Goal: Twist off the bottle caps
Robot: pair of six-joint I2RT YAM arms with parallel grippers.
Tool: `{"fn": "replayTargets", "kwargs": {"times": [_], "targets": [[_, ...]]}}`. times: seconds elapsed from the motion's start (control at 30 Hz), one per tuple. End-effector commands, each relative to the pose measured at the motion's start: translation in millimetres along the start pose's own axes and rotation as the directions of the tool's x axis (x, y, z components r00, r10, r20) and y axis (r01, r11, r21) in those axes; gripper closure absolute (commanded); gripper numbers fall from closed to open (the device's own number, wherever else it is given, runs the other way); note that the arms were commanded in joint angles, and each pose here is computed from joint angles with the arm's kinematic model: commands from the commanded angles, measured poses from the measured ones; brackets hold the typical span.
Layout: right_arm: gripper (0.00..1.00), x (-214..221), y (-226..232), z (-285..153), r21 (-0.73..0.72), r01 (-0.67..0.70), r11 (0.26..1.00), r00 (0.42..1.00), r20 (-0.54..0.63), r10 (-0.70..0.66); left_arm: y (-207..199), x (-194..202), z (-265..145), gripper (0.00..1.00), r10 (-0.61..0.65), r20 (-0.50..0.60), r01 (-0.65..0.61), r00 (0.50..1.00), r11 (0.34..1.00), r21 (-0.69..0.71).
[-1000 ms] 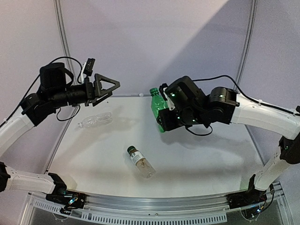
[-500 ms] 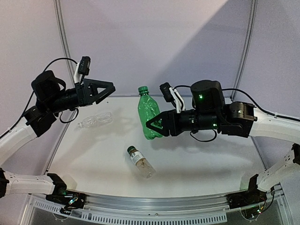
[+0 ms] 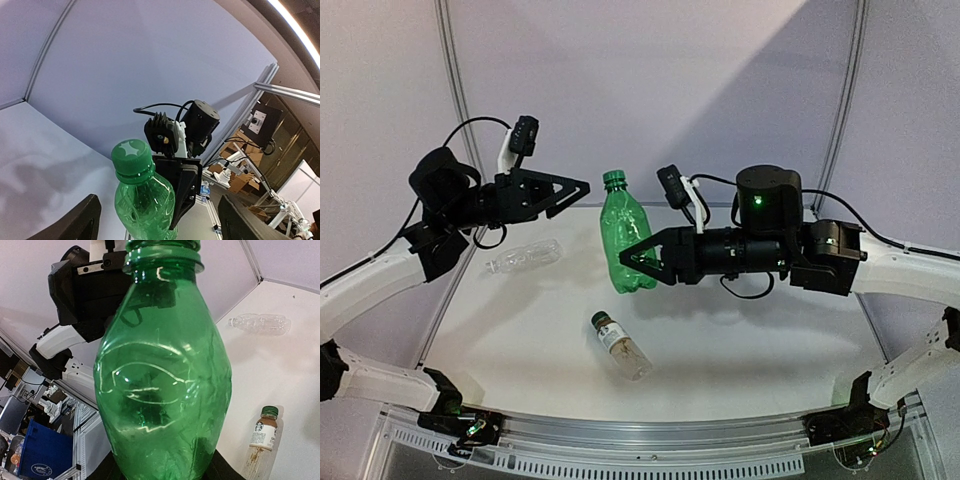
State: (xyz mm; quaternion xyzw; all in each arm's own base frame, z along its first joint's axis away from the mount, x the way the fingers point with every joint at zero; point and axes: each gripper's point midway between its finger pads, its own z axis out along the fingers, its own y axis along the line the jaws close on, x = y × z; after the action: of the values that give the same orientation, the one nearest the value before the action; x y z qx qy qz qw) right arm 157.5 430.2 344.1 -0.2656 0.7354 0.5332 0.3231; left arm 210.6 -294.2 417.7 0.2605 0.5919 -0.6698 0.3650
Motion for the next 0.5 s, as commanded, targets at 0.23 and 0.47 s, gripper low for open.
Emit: {"fn": "replayTargets", "kwargs": {"times": [0.23, 0.47], "targets": [[1.00, -3.7, 14.9, 8.6, -0.070, 0.018, 0.997, 0.999, -0.031, -0.020, 4.7, -12.9, 17.2, 0.26, 0.025, -0.004, -0.024, 1.000, 0.995, 0.093], [1.00, -1.8, 14.9, 12.3, -0.072, 0.025, 0.997, 0.998, -0.053, -0.029, 6.9, -14.6, 26.3, 0.47, 0.029, -0.022, -0.026, 0.999, 0.992, 0.120]]}}
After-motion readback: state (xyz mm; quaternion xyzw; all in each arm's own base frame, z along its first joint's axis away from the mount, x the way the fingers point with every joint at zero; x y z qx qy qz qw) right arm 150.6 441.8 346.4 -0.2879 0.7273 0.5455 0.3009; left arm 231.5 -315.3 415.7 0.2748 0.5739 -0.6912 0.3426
